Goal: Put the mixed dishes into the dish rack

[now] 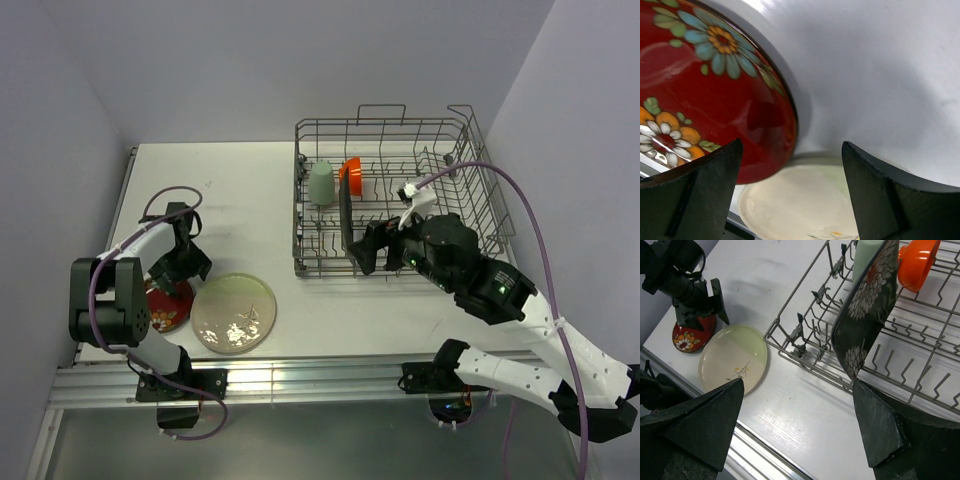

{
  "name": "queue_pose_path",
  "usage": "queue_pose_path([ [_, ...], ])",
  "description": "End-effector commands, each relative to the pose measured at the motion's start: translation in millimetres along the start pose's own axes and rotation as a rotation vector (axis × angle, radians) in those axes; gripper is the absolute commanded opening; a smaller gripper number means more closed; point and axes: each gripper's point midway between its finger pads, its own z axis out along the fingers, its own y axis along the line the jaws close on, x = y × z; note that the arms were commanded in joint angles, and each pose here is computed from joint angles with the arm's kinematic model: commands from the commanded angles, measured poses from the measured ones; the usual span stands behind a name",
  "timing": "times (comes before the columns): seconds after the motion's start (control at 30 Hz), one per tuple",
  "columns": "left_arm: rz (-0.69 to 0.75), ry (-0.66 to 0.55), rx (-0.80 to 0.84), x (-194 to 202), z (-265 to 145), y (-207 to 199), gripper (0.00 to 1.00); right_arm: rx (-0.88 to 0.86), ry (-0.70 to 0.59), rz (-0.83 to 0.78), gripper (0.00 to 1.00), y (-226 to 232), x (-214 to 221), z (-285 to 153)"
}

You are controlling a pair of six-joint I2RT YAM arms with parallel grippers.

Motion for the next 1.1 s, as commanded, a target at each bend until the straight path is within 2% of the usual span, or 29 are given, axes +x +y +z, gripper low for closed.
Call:
queue_pose_path([
  [0.0, -0.028, -0.031, -0.037, -14.4, 2.1, 4.7, 0.84, 0.008, -0.044, -0.008, 0.96, -4.5, -9.7, -5.7],
  [0.07, -0.052, -0.014, -0.069, -18.3, 9.8, 14.0, 0.82, 0.008, -0.052, -0.010, 0.96, -5.4, -10.5, -6.9],
  [0.1, -0.046, -0.013, -0.080, -18.7, 11.3, 15.7, 0.76, 0.016, -0.053, -0.010, 0.96, -7.1, -10.5, -6.5],
  [0.17, -0.036, -0.002, -0.117, -18.0, 16.9, 20.6, 0.73, 0.021, -0.061, -0.008, 0.96, -9.1, -11.0, -7.3],
  [0.27, -0.025, 0.008, -0.138, -15.4, 23.1, 24.4, 0.63, 0.025, -0.064, -0.006, 0.96, -10.5, -10.1, -7.6],
  [0.37, -0.020, 0.018, -0.143, -12.0, 28.4, 25.5, 0.40, 0.033, -0.068, -0.008, 0.96, -12.9, -9.5, -7.8],
  [0.4, -0.018, 0.021, -0.139, -11.6, 29.6, 24.5, 0.27, 0.035, -0.068, -0.009, 0.96, -13.4, -9.6, -7.8],
  [0.47, -0.014, 0.025, -0.149, -12.0, 31.4, 24.6, 0.13, 0.038, -0.068, -0.009, 0.96, -14.6, -9.3, -7.4],
  [0.5, -0.015, 0.023, -0.147, -13.2, 31.1, 23.6, 0.01, 0.038, -0.068, -0.010, 0.96, -14.3, -9.6, -7.3],
  [0.67, -0.077, -0.020, -0.061, -34.2, 6.8, 3.2, 0.00, 0.040, -0.059, -0.014, 0.96, -13.6, -9.6, -3.9],
  [0.9, -0.189, -0.132, 0.171, -92.7, -76.6, -45.3, 0.00, 0.033, -0.044, -0.023, 0.96, -9.4, -12.9, 3.1],
  [1.07, -0.203, -0.147, 0.276, -104.8, -117.0, -64.3, 0.00, 0.028, -0.034, -0.019, 0.96, -7.5, -12.2, 7.3],
])
